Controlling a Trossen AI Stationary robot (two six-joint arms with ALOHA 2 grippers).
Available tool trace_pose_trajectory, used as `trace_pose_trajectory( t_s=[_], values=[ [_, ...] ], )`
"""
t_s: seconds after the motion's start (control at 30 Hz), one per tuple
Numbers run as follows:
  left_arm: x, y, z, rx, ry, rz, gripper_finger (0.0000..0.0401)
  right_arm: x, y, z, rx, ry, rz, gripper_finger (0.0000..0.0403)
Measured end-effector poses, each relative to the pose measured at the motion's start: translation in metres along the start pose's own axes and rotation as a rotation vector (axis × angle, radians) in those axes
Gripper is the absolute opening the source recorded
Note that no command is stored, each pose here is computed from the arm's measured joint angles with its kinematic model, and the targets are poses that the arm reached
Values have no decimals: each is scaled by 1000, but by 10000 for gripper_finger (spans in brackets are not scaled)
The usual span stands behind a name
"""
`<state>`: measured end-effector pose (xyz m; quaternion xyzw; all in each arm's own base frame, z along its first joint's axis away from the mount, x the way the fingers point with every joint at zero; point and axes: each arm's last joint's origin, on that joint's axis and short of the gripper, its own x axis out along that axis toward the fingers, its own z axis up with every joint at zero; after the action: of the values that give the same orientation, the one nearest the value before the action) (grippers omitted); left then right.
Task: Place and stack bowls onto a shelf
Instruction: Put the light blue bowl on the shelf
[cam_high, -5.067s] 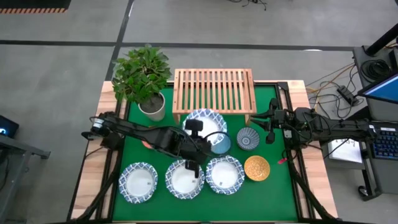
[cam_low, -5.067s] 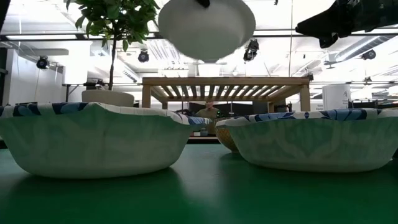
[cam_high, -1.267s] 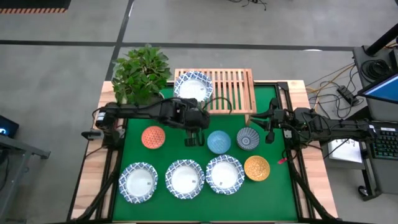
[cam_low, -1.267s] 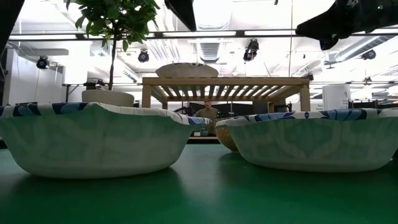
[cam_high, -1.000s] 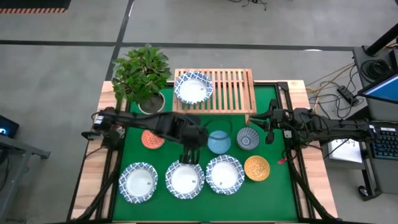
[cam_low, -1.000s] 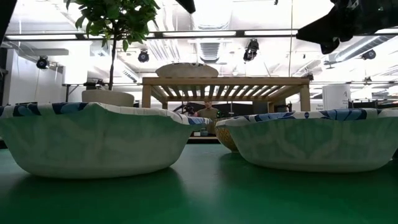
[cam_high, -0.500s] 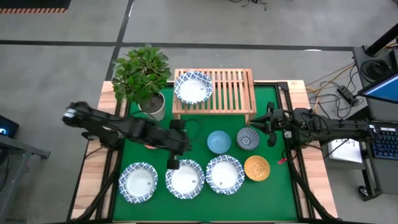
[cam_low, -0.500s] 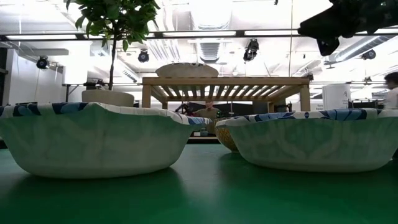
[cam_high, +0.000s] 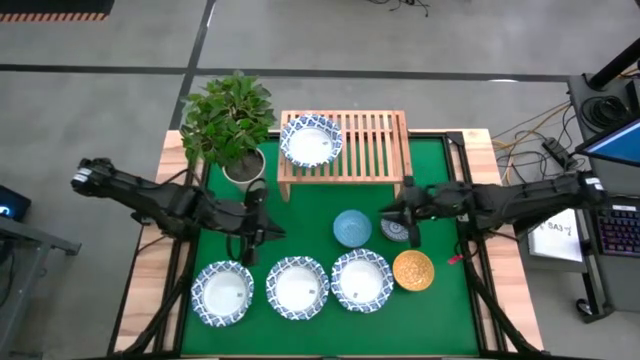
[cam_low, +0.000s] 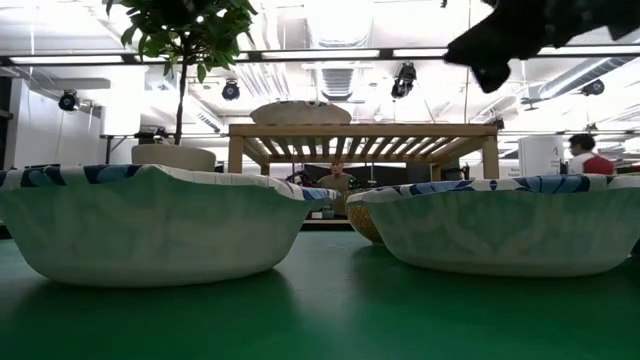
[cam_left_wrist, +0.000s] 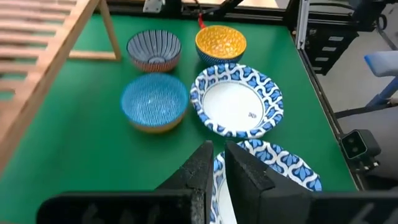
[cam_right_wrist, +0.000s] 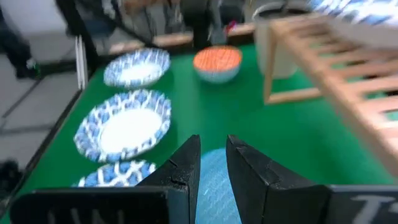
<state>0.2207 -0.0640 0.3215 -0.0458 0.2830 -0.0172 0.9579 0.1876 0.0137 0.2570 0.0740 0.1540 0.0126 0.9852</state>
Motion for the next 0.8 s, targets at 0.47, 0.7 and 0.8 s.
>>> trace_pose_trajectory(
  t_s=[0.47,0.7,0.8],
  values=[
    [17,-1,-10,47,61,16,22,44,39,39,69,281,51,68],
    [33,-5,-15,53,117,23,22,65,55,55,136,465,6,68],
    [35,-10,-18,63,125,16,22,76,63,58,146,562,-18,68]
  ],
)
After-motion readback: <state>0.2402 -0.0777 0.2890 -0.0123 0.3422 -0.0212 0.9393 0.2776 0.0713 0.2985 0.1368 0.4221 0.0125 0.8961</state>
